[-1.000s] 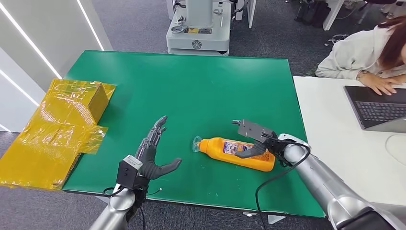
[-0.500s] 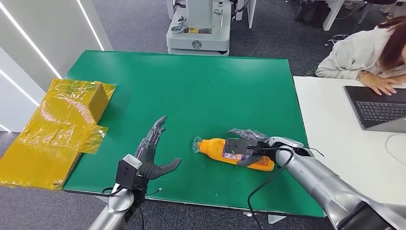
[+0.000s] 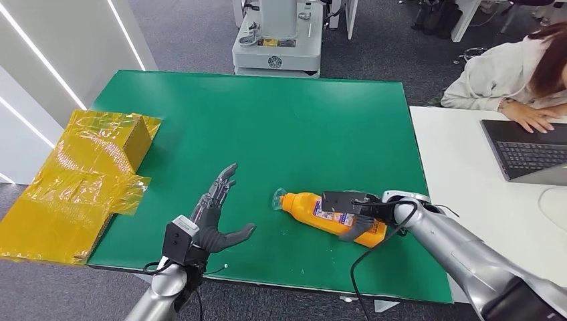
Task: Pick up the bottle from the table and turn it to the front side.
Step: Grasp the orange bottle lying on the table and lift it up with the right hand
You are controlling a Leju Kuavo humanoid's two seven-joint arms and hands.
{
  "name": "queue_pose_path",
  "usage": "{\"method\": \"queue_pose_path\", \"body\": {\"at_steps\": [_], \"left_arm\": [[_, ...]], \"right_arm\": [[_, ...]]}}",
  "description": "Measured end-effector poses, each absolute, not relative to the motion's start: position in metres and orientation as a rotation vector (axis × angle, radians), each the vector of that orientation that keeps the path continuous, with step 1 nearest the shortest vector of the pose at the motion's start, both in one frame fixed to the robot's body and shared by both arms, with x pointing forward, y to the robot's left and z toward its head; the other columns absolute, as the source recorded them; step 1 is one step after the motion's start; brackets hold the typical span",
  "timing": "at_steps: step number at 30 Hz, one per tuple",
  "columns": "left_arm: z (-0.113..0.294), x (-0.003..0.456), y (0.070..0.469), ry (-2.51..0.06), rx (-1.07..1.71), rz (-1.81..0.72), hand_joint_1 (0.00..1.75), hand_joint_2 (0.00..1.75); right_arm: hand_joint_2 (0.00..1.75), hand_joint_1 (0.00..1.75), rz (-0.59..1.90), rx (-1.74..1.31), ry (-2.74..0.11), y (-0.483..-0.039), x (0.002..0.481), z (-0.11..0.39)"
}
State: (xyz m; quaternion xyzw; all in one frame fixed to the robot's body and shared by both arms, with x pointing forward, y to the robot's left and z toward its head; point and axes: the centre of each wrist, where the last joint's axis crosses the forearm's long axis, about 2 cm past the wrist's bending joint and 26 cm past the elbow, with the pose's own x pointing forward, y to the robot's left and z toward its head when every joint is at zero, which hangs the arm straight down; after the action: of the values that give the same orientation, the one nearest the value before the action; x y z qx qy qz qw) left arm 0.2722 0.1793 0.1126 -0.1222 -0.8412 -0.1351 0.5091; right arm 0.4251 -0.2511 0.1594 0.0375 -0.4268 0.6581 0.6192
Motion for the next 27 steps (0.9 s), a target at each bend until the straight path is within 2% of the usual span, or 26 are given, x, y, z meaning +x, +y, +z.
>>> {"method": "queue_pose_path", "body": {"at_steps": [7,16,27], "left_arm": [[0.112,0.268,0.18,-2.026,-0.292,-0.313,0.0,1.75],[0.112,0.26,0.184,-2.016,-0.279,-0.292,0.0,1.75],[0.117,0.261,0.183,-2.015,-0.291,-0.276,0.0,1.75]], "right_arm": [[1.75,0.0,1.613,-0.07,-0.974,-0.255,0.429,0.17],[1.75,0.0,1.773,-0.355,-0.953,-0.273,0.437,0.222],[1.75,0.0,1.84,-0.358,-0.939,-0.279,0.425,0.235]]}}
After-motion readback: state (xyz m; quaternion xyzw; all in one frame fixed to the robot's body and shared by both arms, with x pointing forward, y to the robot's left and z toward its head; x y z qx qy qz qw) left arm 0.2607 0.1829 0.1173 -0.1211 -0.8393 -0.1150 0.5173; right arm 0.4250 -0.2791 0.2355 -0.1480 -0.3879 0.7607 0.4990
